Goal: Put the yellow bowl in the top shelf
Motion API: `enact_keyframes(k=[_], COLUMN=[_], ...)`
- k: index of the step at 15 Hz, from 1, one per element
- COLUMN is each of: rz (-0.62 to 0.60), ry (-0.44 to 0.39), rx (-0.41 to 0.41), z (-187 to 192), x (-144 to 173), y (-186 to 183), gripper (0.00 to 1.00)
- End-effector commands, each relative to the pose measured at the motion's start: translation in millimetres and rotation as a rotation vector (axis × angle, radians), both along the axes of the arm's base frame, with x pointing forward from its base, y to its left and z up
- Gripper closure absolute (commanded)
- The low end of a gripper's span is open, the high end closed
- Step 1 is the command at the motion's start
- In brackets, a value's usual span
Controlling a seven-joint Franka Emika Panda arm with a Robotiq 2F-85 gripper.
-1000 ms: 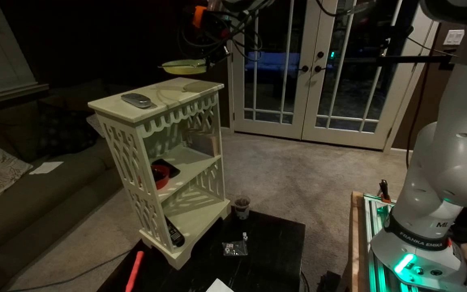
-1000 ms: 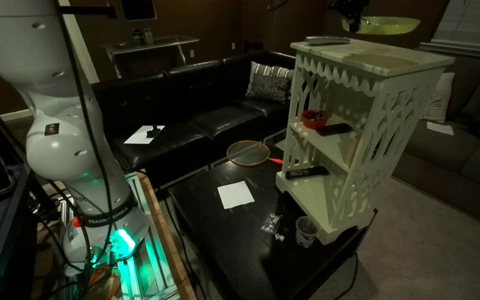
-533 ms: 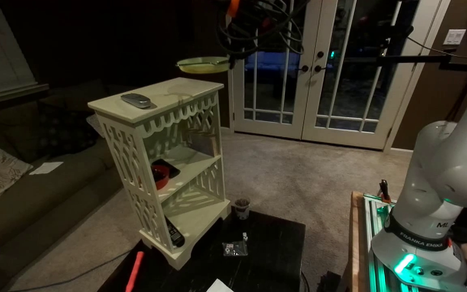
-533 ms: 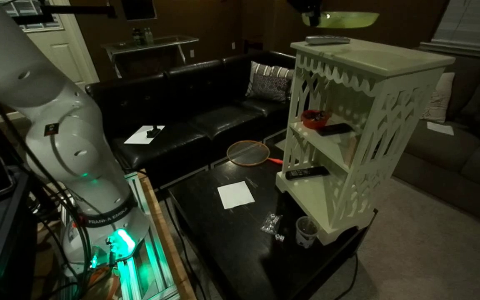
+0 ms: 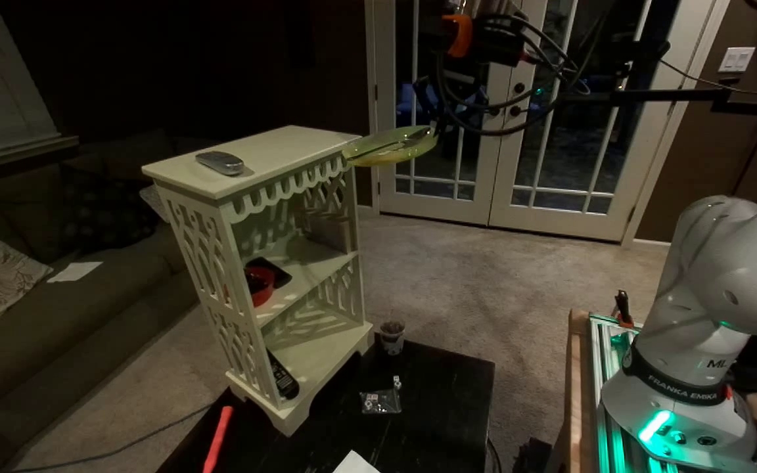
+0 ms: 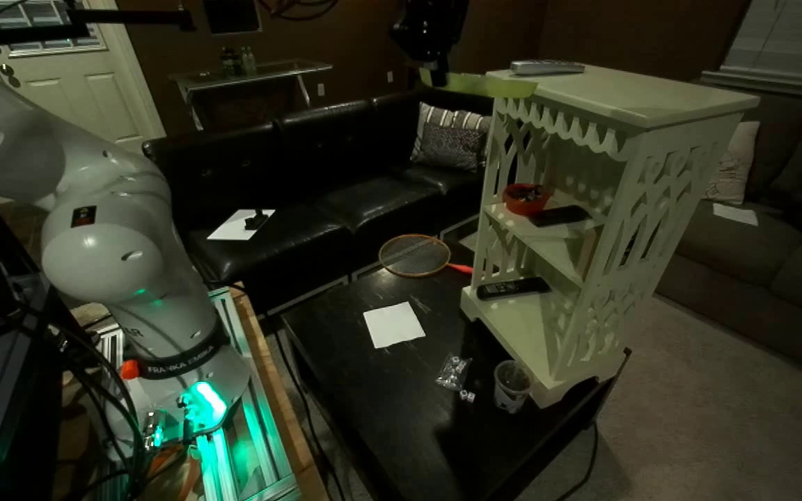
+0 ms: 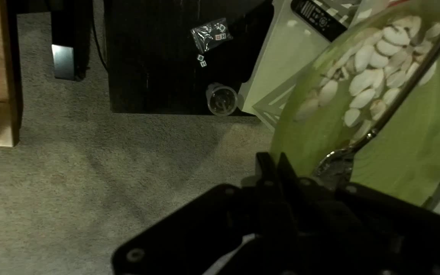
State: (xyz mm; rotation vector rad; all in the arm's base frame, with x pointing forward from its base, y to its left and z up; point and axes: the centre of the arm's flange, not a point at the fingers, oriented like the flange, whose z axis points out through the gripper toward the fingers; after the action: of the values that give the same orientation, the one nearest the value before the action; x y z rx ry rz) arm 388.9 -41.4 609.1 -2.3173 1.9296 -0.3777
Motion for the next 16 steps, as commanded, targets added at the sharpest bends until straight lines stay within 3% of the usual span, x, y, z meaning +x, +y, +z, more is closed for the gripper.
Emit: enact_keyframes(k=[1,6,10,16], rz=[0.006,0.015,0.038,0.165], ry=[0.012,0.035,-0.002,0.096], rx=[0.001,0.002,-0.001,0.090], z=[-7,-20,-42,-104], x=[-4,-7,4,-18], y=[2,5,19,28], gripper=[0.96,0.99,0.99,0.99])
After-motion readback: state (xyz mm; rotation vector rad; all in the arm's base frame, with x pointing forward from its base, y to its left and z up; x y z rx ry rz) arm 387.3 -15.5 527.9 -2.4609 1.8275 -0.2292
